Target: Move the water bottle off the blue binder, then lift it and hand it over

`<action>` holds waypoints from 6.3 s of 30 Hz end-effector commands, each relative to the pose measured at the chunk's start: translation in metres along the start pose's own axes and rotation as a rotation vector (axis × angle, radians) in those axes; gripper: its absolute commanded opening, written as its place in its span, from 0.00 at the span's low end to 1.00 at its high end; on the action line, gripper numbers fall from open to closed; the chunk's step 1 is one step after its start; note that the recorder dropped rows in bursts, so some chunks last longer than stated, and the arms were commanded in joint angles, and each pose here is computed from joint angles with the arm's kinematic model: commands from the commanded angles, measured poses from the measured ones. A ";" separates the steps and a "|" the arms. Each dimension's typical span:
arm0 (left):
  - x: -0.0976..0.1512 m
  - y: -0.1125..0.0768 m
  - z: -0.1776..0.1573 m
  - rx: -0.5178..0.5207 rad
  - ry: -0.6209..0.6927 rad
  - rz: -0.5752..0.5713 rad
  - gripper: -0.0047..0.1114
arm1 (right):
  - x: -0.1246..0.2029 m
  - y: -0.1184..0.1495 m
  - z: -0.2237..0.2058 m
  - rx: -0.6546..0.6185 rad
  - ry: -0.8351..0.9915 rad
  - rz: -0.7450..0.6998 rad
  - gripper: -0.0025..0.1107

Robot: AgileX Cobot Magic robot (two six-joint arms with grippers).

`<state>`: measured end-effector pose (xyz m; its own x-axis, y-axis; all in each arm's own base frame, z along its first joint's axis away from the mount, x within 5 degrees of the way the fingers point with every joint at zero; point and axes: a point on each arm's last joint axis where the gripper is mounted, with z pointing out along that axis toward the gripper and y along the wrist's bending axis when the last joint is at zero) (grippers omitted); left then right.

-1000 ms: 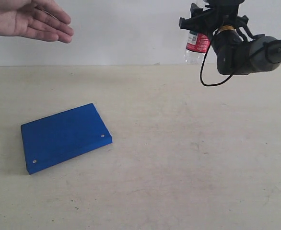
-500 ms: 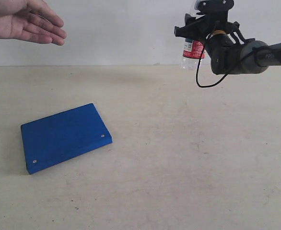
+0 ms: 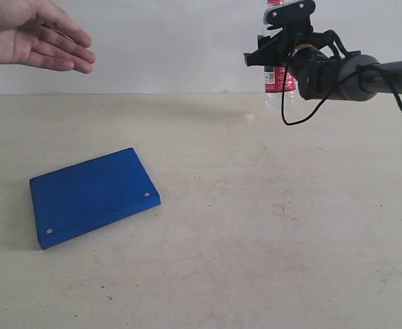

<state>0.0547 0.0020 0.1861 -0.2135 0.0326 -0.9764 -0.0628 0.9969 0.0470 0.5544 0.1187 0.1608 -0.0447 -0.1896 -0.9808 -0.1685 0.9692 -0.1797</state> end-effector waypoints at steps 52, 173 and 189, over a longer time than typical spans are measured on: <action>-0.009 0.005 -0.001 -0.069 -0.086 0.355 0.08 | -0.349 -0.047 -0.336 -0.440 0.210 0.040 0.02; 0.023 -0.050 0.252 0.717 0.715 -0.516 0.45 | -0.017 0.124 -0.178 -1.040 0.891 0.529 0.56; -0.015 -0.026 0.309 0.463 0.596 -0.386 0.45 | -0.018 0.125 -0.180 -1.070 0.908 0.541 0.56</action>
<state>0.3517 -0.0034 0.1284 -0.7643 -0.2184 -0.6067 0.1397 0.8624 -0.4866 0.3561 0.2138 0.1666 -0.8504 -0.2744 -0.4489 -0.5260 0.4638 0.7129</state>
